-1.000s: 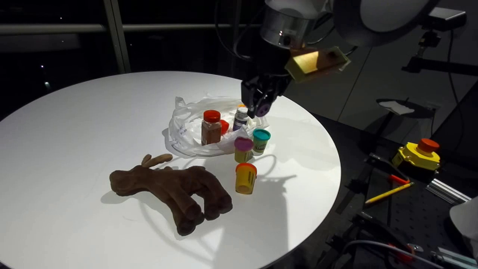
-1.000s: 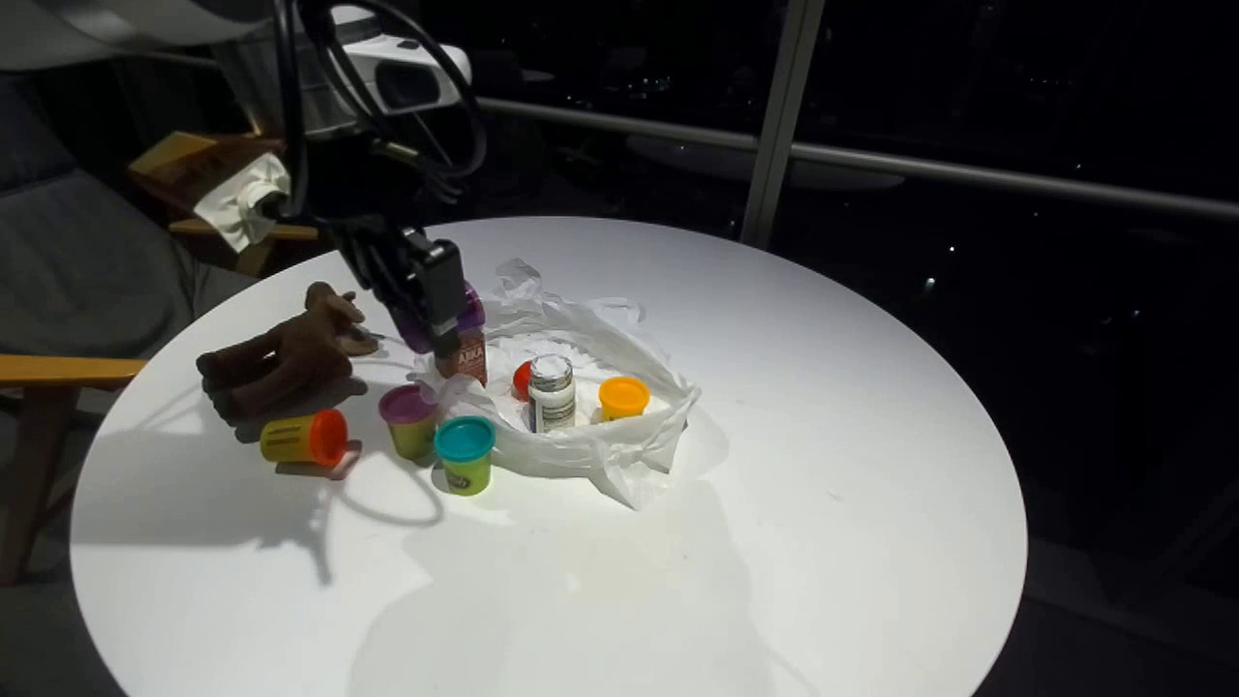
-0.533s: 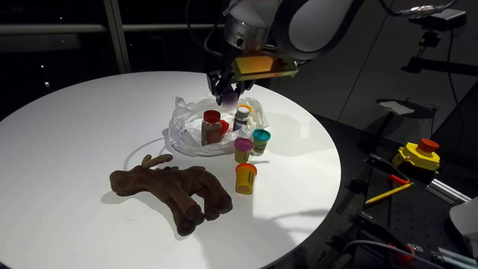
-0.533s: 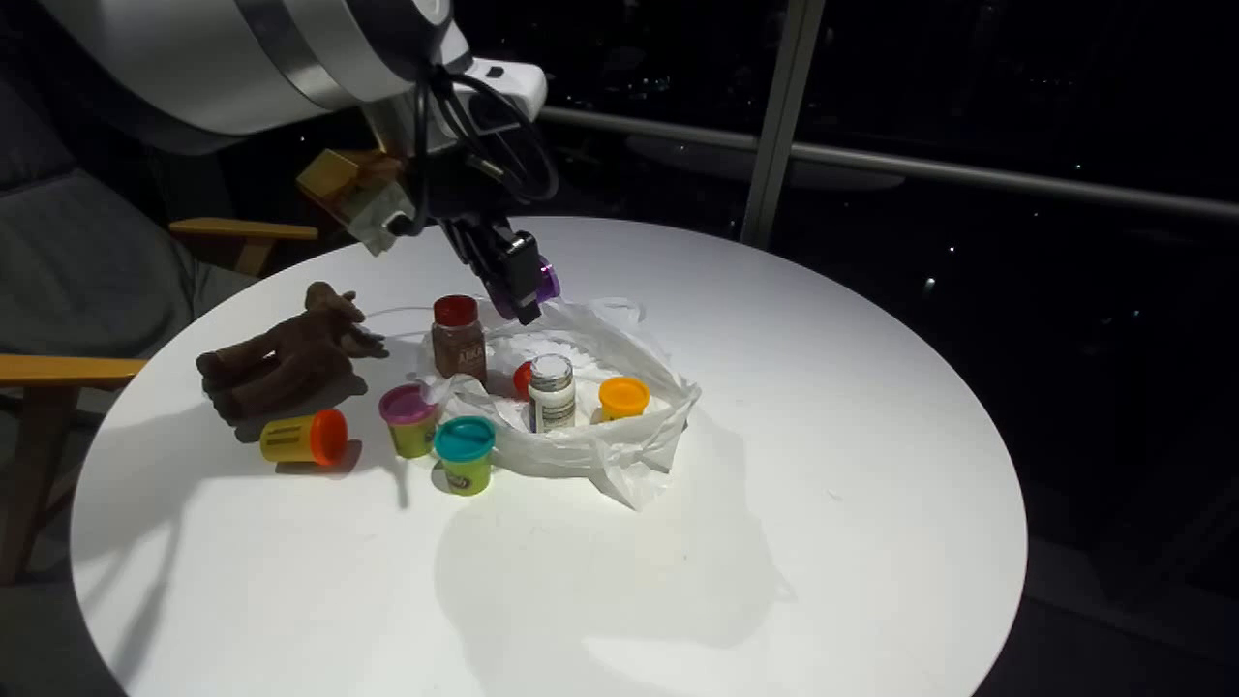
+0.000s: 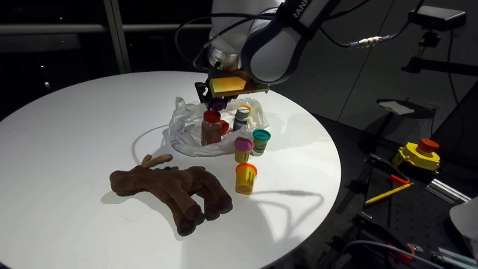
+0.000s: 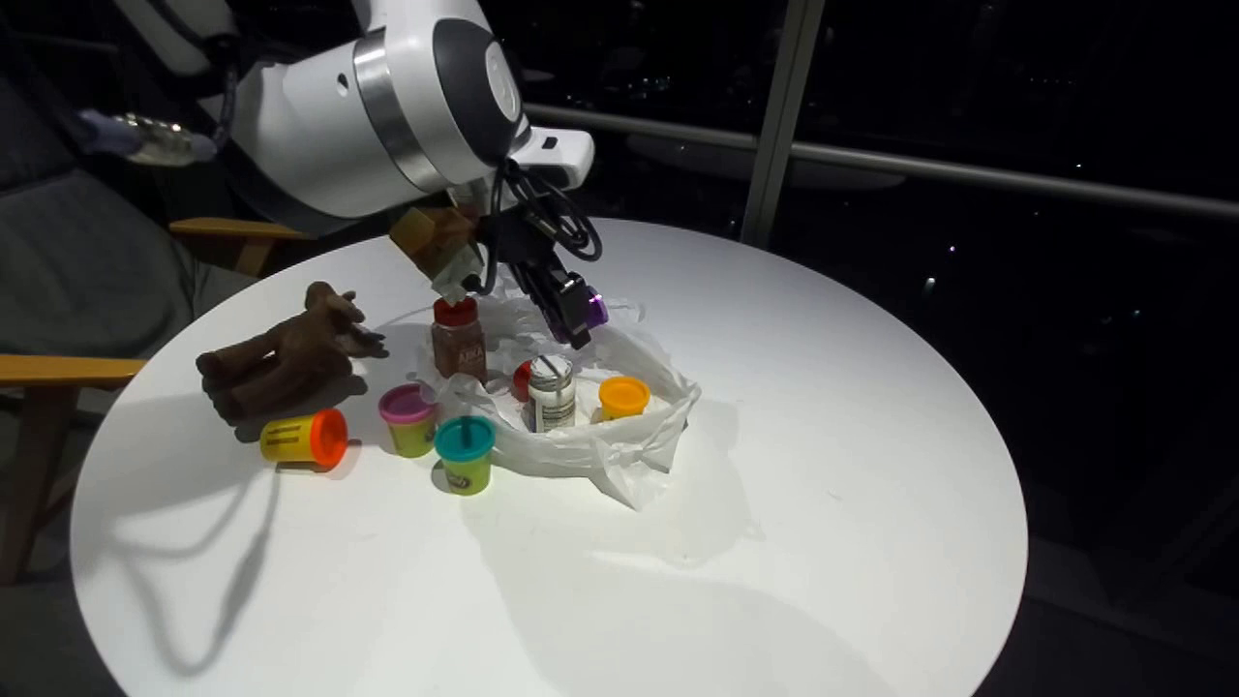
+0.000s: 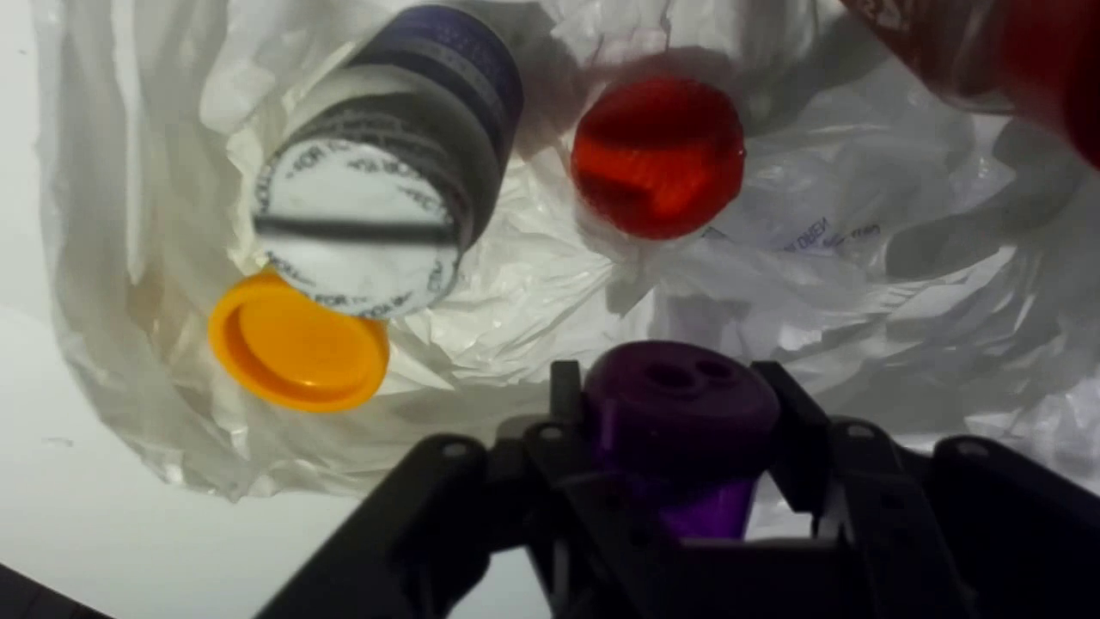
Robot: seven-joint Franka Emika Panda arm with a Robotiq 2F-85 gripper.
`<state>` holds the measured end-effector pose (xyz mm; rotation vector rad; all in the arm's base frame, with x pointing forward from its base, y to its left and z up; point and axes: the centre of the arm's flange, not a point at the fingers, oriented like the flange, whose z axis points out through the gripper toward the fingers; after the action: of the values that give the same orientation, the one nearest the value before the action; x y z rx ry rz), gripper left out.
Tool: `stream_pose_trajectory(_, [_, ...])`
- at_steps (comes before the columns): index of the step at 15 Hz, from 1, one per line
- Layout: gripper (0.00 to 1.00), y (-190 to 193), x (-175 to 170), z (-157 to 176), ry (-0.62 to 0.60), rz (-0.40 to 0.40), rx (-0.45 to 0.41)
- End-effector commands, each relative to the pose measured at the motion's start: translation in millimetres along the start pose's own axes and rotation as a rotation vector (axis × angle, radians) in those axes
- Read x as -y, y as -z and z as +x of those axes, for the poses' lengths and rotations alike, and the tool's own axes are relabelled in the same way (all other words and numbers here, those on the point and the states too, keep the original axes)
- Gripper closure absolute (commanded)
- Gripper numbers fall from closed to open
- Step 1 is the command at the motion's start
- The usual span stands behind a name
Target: Put all the contents in the white plastic bag
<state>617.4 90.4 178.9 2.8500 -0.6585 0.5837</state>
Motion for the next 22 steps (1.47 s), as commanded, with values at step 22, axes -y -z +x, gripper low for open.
stream_pose_trajectory(22, [0.0,115,-92,-159,0.328,-0.005,0.364])
